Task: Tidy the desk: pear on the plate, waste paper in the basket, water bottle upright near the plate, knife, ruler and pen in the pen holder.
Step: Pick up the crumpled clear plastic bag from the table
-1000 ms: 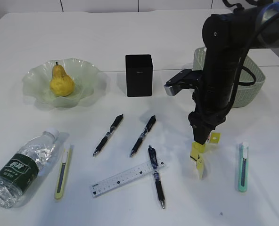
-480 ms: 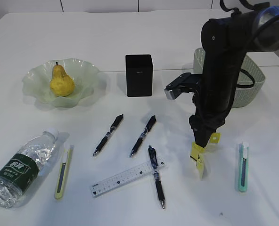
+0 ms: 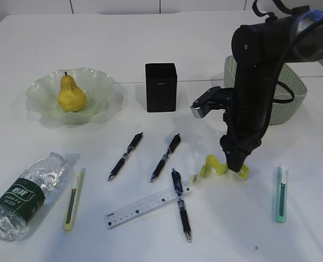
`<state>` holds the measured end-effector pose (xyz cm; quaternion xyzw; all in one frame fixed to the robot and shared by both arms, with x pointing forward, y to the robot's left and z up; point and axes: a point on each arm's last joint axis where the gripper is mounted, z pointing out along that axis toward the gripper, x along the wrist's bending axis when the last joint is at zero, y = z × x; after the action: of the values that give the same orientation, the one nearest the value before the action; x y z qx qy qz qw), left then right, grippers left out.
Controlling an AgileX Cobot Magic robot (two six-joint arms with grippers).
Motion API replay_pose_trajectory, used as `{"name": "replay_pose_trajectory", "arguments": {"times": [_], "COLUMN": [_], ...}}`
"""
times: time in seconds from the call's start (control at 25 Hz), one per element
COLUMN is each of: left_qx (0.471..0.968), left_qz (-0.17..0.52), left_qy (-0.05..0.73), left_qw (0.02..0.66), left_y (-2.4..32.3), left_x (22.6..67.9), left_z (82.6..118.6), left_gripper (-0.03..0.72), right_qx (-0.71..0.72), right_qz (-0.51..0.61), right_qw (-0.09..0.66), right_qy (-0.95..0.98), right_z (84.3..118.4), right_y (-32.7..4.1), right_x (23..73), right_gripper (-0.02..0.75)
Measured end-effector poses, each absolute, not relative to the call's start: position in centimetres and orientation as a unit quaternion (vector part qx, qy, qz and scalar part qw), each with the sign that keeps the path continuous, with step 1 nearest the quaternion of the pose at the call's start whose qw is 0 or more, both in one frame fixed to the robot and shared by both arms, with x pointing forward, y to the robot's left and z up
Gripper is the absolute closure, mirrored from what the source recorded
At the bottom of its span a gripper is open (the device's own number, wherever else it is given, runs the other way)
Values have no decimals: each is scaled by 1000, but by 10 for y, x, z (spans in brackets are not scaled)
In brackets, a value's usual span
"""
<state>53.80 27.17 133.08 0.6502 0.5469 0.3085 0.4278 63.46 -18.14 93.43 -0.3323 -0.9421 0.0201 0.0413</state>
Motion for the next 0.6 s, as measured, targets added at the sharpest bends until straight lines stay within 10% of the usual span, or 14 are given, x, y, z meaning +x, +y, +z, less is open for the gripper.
{"name": "replay_pose_trajectory", "arguments": {"times": [0.6], "left_qx": [650], "left_qz": [308], "left_qy": [547], "left_qw": [428], "left_y": [272], "left_x": [538], "left_z": [1331], "left_gripper": [222], "right_qx": [-342], "right_qz": [3], "right_qw": [61], "right_qy": [-938], "right_z": [929], "right_y": [-177], "right_x": [634], "right_gripper": [225]}}
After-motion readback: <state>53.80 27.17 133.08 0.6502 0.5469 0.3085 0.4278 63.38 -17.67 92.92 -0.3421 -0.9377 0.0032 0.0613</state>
